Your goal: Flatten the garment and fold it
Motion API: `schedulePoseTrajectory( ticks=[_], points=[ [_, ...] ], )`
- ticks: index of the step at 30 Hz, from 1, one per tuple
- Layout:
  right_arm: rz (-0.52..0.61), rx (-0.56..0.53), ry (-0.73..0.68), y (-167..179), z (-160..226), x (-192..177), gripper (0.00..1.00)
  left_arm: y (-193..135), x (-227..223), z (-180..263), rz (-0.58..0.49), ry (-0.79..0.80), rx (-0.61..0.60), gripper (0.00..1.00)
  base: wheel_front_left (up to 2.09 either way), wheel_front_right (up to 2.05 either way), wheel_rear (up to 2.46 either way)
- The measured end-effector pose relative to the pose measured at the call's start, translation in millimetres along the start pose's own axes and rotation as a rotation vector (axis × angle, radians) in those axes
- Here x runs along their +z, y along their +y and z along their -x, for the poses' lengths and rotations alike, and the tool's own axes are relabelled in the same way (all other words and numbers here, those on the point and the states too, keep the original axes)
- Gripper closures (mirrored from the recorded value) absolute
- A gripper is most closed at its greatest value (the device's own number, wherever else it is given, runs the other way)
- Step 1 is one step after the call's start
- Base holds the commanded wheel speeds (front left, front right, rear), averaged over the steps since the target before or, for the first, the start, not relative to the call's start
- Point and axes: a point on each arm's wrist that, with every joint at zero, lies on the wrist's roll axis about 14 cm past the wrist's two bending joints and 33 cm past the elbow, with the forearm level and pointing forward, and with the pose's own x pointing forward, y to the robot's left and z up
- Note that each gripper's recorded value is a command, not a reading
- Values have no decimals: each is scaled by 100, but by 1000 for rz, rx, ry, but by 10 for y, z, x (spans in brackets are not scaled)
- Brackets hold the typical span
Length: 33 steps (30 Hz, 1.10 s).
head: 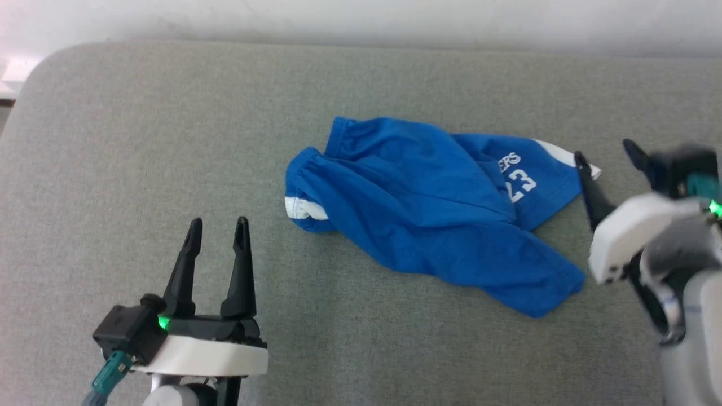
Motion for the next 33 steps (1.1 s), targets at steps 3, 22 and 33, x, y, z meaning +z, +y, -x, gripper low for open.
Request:
schedulePoseTrajectory(
  ticks=[3,22,33],
  points=[
    [66,18,189,-61,-178,-281,0,21,-85,-21,3,24,3,0,0,0,0],
    [187,238,569,396,-258,-1068,100,114,-160,130,33,60,43,0,0,0,0],
    [461,209,166,226,-984,364,100,96,-258,109,61,88,47,0,0,0,0]
  ],
)
